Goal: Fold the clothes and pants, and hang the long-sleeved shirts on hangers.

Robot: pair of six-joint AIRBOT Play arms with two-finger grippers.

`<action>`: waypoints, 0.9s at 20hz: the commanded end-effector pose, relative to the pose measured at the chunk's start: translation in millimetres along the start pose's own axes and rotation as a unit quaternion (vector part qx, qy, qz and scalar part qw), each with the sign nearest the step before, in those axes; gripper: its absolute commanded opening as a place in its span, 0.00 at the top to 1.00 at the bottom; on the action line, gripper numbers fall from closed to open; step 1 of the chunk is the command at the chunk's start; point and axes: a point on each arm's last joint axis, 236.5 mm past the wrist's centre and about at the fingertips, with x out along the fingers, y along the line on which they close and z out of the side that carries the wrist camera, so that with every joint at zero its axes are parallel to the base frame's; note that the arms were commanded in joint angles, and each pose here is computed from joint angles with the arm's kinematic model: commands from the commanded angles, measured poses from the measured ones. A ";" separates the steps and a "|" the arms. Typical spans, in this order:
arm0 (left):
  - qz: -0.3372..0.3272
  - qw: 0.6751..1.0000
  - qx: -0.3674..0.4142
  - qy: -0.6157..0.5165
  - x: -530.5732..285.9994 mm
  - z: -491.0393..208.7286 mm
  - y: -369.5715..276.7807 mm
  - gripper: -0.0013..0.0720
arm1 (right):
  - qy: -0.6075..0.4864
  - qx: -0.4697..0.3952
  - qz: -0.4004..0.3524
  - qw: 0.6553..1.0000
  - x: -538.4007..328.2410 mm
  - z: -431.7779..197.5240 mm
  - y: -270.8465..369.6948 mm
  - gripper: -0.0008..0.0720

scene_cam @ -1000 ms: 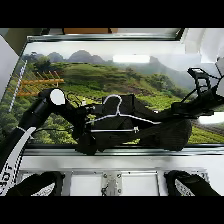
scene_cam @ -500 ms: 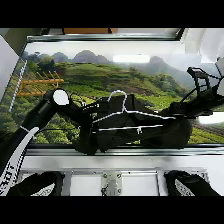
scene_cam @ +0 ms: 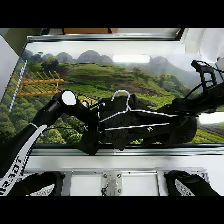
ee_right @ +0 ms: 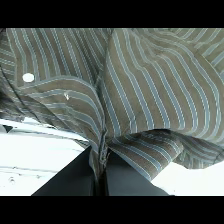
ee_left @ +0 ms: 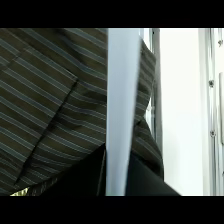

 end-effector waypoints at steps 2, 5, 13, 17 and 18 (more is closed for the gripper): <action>-0.007 0.999 -0.048 -0.007 -9.1 -9.4 5.7 0.96 | -0.002 0.008 -0.043 0.999 -4.6 -0.9 -20.0 0.96; -0.004 0.997 -0.071 -0.010 -17.0 -17.6 11.9 0.96 | -0.004 0.010 -0.055 0.998 -5.2 -0.4 -26.0 0.96; -0.002 1.000 -0.028 -0.008 -3.1 -2.4 4.2 0.96 | -0.049 0.008 -0.023 0.998 -5.0 21.4 -10.7 0.96; 0.015 1.000 -0.010 -0.017 6.3 12.6 5.5 0.96 | -0.068 0.000 0.039 0.997 -6.5 30.4 18.7 0.96; 0.018 1.000 -0.006 -0.018 8.3 15.7 5.4 0.96 | -0.072 -0.002 0.059 0.996 -7.6 32.1 28.6 0.96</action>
